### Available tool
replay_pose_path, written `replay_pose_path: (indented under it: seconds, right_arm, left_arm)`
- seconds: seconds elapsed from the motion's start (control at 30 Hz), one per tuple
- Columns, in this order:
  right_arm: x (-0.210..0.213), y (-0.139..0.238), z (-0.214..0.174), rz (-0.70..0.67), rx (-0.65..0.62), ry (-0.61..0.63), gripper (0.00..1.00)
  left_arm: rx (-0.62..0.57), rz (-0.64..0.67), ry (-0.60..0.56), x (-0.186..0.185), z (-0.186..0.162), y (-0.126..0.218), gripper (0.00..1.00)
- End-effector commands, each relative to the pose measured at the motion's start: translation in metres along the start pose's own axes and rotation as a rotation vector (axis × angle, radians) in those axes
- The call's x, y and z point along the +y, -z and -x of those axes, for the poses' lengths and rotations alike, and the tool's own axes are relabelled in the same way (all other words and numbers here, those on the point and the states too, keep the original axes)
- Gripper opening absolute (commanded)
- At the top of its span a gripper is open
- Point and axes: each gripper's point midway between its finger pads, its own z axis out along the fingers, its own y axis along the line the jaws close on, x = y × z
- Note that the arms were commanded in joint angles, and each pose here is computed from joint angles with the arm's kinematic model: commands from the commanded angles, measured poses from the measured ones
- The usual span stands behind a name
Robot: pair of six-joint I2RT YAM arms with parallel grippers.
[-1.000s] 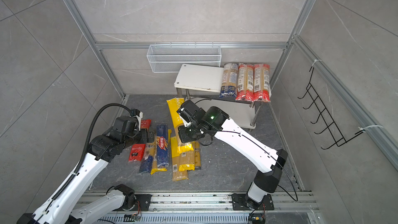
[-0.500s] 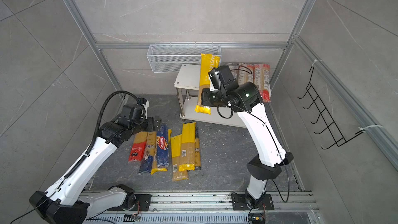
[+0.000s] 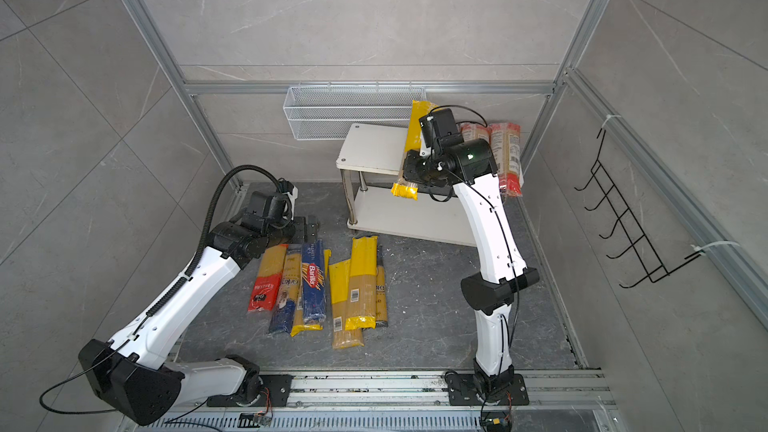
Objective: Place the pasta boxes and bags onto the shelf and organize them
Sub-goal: 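Carry the yellow bag to the top shelf and stand it upright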
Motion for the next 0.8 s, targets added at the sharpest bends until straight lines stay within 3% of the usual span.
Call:
replay_pose_path:
  seconds: [0.0,0.17,0.23,0.6,0.67,0.73,0.77]
  right_arm:
    - [0.016,0.021,0.041,0.1,-0.167,0.014,0.05]
    - [0.015,0.019,0.042,0.109,-0.161,0.002,0.43]
    - [0.015,0.019,0.043,0.107,-0.161,0.001,0.53]
    - [0.019,0.035,0.051,0.147,-0.203,0.001,0.67]
    - [0.021,0.044,0.054,0.158,-0.223,0.006,0.78]
    - [0.022,0.055,0.058,0.166,-0.25,0.014,0.81]
    - [0.022,0.06,0.059,0.164,-0.261,0.018,0.89]
  left_arm:
    - [-0.041,-0.014,-0.025,-0.005,0.016,0.003,1.0]
    - [-0.033,-0.015,-0.035,-0.006,0.018,-0.003,1.0]
    - [-0.03,-0.022,-0.033,-0.007,0.018,-0.005,1.0]
    - [-0.023,-0.028,-0.024,-0.006,0.017,-0.009,1.0]
    - [-0.019,-0.028,-0.023,-0.006,0.016,-0.01,1.0]
    - [-0.015,-0.028,-0.02,-0.006,0.014,-0.01,1.0]
    - [-0.014,-0.029,-0.017,-0.006,0.014,-0.01,1.0]
